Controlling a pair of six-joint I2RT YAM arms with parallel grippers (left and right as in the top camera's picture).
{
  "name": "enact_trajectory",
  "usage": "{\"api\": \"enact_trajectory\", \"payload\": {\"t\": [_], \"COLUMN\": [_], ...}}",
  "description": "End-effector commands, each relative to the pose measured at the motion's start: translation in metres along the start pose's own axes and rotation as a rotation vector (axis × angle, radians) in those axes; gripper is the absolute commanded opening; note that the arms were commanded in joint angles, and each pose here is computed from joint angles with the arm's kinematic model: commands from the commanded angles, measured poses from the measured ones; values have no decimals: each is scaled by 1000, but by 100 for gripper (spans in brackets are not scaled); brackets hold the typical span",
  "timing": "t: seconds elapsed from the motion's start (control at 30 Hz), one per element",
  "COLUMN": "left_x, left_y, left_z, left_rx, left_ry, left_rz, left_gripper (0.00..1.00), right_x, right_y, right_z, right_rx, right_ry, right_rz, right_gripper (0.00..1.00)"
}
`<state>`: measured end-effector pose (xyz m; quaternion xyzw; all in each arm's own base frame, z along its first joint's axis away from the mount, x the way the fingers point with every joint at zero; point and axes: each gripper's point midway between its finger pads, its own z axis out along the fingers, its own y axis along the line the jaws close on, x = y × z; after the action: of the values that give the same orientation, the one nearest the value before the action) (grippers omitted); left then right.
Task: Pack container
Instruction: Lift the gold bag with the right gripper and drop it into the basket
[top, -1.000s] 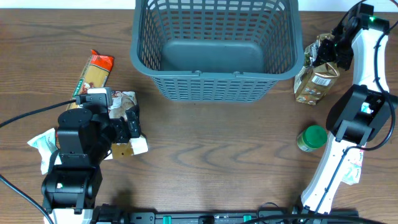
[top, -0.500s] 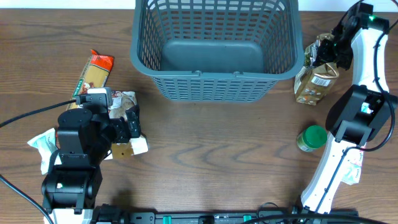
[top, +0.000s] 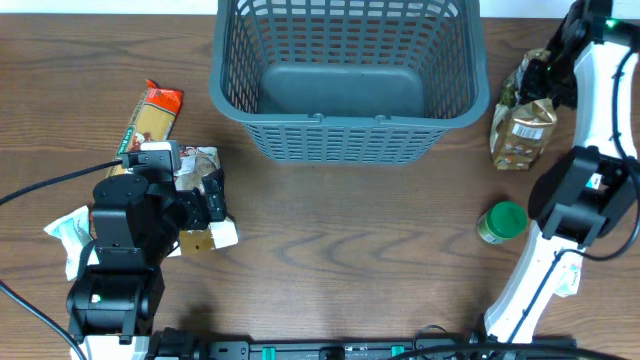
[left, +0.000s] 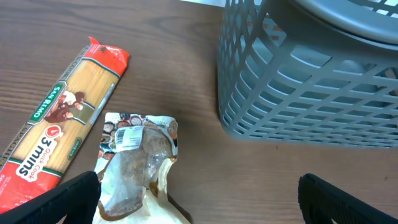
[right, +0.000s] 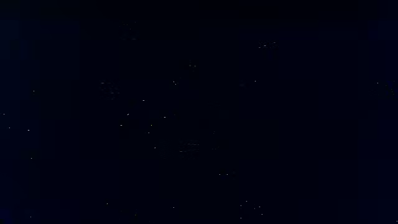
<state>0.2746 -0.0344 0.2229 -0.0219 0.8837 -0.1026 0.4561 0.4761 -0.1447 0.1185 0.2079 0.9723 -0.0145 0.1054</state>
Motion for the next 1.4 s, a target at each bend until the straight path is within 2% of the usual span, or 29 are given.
{"api": "enact_trajectory", "payload": {"t": [0.0,0.17,0.37,0.57,0.73,0.93,1.23,1.37], "left_x": [-7,-7,-7,-7,-7,-7,-3,-2], "left_y": [0,0,0,0,0,0,0,1], "left_z": [-3,-3,-3,-3,-3,-3,-3,-3], "left_rx": [-8,-8,-7,-8,-7,-7,-9,-9], "left_ry": [-19,-19,-18,-18,-18,-18,-3,0], "left_rz": [19,19,20,19,19,19,17,17], "left_gripper": [98,98,98,98,99,98,98,98], "right_x": [-14,-23,-26,-4,36,80,105,111], "right_y": [0,3,30,100,183,267,324,331], "right_z": [-77,-133,-235,-347,-386,-361,-231,-171], "right_rx": [-9,-31,-72,-144,-210,-294,-316,-326], "right_ry": [-176,-323,-610,-940,-1079,-1034,-714,-555], "right_rz": [5,1,-133,-402,-724,-1069,-1424,-1462], "right_gripper": [1,1,1,1,1,1,1,1]}}
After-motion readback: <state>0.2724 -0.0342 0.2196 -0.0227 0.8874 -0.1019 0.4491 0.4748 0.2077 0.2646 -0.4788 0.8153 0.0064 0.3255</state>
